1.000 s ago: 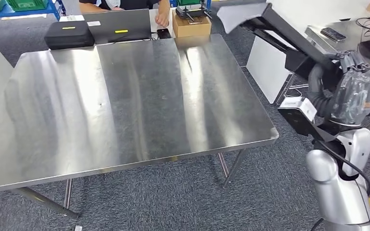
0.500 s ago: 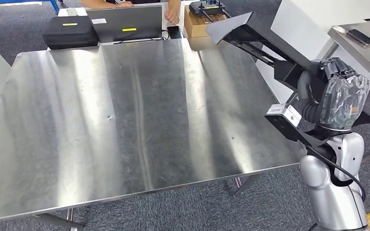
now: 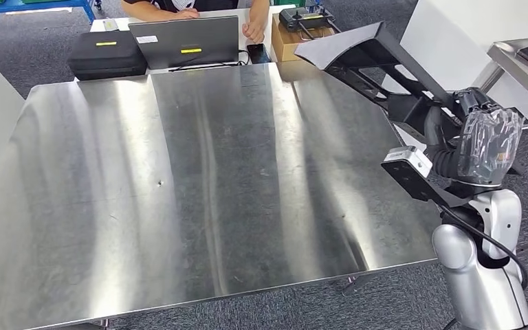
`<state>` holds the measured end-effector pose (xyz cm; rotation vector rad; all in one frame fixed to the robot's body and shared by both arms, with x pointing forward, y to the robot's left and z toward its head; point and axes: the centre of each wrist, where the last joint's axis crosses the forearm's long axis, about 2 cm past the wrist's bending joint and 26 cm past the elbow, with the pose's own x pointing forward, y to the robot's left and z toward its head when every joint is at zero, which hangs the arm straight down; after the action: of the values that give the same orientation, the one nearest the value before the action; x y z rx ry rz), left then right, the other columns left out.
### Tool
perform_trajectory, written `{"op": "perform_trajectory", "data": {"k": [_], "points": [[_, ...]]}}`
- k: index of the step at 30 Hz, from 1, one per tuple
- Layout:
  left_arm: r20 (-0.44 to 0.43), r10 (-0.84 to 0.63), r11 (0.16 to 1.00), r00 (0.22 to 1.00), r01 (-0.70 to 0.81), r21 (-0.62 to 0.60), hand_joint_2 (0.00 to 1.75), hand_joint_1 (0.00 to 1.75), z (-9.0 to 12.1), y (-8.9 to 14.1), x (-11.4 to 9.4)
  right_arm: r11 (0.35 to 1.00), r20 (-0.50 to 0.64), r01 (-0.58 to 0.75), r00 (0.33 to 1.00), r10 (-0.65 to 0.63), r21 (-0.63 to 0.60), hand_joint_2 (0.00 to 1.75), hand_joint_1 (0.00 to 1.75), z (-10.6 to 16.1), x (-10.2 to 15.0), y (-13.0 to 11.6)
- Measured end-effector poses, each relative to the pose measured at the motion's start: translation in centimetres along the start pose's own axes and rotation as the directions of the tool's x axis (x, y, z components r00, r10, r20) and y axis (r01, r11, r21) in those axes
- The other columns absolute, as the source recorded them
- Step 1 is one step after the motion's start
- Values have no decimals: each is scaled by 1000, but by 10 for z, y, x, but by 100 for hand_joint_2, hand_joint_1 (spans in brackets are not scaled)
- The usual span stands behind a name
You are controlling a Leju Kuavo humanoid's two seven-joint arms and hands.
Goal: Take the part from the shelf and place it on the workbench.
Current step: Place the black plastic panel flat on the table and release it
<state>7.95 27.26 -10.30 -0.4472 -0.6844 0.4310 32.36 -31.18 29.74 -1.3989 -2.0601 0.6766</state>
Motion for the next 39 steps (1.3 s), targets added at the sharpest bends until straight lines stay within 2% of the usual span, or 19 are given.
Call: {"op": "perform_trajectory", "data": {"k": [7,16,22,25,31,35,39], "points": [[5,-3,1000,1000,3,3,175,0,1,2,1,1000,-6,-4,1000,4,21,175,175,0,-1,0],[68,-104,992,992,99,76,175,0,0,2,0,962,-64,-56,995,76,266,175,175,5,-9,17],[86,-78,995,993,72,68,175,0,-1,-1,0,925,-90,-79,989,121,371,175,175,7,-16,35],[87,-23,999,996,20,35,175,0,-1,-1,0,884,-94,-119,979,180,452,175,175,5,-18,50],[84,4,1000,996,-6,26,175,0,-3,-2,3,775,-70,-187,956,286,603,175,175,12,-19,96],[78,-12,999,997,10,34,175,0,-6,-3,9,711,-38,-203,951,307,673,175,175,18,-11,122],[71,-27,998,997,24,50,175,0,-9,-5,14,683,-15,-206,953,303,701,175,175,17,2,138]]}}
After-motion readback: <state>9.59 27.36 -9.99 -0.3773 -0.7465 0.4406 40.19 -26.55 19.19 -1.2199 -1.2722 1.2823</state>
